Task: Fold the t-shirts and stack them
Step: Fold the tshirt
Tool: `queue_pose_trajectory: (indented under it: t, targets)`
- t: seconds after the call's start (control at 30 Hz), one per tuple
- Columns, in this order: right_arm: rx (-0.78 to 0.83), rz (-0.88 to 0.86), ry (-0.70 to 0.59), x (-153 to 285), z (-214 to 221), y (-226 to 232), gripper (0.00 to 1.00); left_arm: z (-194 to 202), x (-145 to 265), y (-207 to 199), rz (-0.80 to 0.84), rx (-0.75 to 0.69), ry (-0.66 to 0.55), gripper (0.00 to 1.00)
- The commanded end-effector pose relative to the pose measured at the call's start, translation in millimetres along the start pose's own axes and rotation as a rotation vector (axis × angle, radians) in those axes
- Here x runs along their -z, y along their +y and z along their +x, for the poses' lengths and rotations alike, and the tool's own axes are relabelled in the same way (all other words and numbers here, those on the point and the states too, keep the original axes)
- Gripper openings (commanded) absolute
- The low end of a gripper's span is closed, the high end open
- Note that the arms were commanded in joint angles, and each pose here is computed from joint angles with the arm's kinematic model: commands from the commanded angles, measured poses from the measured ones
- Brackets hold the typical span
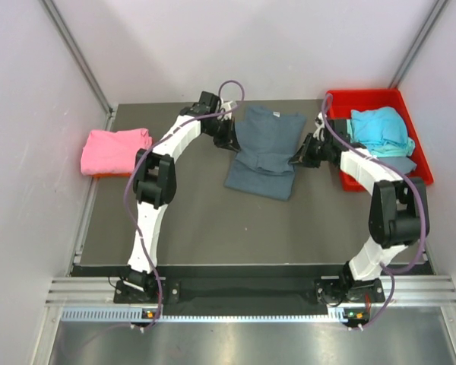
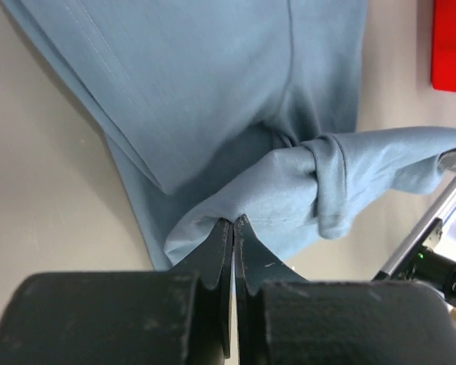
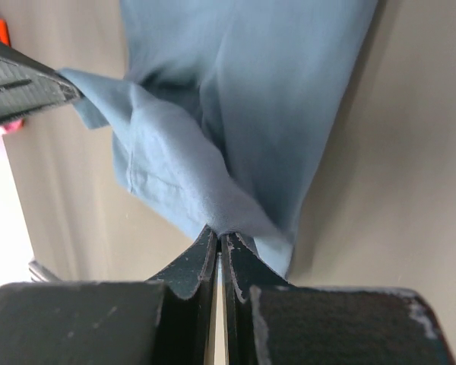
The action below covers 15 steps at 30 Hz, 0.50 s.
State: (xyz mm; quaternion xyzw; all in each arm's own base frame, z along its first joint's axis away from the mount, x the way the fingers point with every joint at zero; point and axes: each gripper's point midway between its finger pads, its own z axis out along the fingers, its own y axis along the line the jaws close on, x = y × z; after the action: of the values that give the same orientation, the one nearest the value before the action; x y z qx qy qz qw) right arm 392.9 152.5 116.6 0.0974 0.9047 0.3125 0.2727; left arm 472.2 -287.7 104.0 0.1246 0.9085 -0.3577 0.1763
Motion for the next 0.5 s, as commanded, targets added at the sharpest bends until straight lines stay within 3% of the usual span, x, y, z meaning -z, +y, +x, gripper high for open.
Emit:
queue_pose_trajectory:
  t: [0.0, 0.47]
  targets:
    - [0.073, -0.051, -0.105, -3, -49, 15, 0.0, -28, 2, 2, 0.005, -0.042, -0.071, 0.0]
    - [0.089, -0.028, -0.079, -52, -67, -5, 0.0, -69, -16, 33, -0.07, -0.081, -0.196, 0.04]
